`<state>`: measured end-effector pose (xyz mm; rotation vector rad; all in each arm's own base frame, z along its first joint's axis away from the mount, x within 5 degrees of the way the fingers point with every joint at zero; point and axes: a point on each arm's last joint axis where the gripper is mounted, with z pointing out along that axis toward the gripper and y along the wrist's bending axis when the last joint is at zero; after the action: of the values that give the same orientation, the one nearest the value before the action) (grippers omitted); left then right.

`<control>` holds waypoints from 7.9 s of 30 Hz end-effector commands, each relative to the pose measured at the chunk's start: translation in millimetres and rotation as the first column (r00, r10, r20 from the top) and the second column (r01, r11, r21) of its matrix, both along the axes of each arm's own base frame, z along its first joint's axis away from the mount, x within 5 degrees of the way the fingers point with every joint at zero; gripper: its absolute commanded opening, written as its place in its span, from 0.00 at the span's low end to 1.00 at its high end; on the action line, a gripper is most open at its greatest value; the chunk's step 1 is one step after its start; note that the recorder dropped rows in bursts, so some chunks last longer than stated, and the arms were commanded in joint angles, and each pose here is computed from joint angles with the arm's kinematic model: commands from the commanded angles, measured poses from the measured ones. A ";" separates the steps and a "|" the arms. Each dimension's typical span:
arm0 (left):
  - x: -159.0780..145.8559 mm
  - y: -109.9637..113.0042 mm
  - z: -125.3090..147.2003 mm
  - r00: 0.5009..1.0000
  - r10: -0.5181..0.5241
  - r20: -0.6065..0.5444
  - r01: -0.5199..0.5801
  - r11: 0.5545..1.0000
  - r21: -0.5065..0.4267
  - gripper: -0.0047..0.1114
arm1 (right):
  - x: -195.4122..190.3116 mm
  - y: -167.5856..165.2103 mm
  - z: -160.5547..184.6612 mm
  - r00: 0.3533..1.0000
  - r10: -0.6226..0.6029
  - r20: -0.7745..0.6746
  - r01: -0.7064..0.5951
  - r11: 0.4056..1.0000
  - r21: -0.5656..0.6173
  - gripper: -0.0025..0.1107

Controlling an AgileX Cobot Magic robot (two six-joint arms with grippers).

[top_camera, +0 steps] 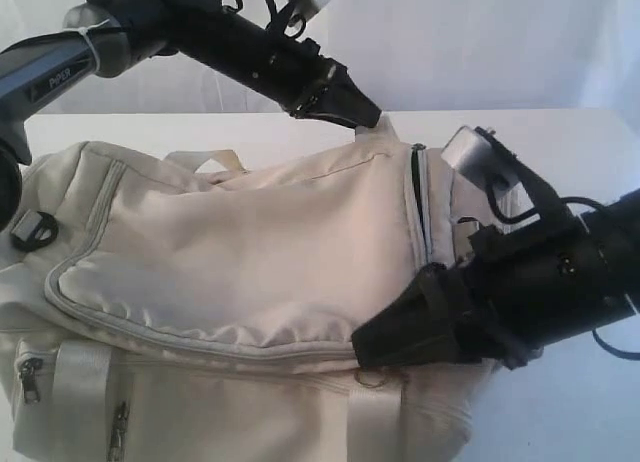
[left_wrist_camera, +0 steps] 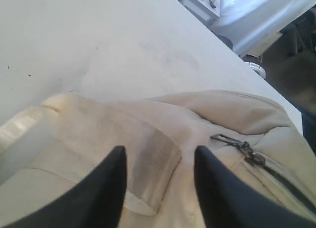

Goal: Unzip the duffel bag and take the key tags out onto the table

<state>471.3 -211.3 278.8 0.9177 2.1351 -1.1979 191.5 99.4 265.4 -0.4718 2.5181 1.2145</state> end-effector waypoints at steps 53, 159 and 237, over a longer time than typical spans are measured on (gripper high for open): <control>-315.4 -21.9 -38.7 0.683 -0.392 0.616 0.159 0.904 0.398 0.31 | 75.1 -27.5 11.9 0.987 -0.153 -0.057 0.143 0.980 -0.139 0.52; -336.5 160.5 -6.0 0.431 0.148 0.890 -0.868 0.339 0.363 0.04 | 85.1 -39.0 5.1 0.973 -0.224 0.050 0.229 0.937 -0.264 0.02; -276.0 192.4 43.3 0.881 0.456 0.124 -0.439 0.695 0.570 0.04 | 71.3 203.0 26.8 0.499 0.589 0.635 -0.304 0.806 -0.508 0.60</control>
<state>197.1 -17.8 320.1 0.5423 2.5948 -0.2646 257.1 294.9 293.1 -1.4994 1.8316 0.4851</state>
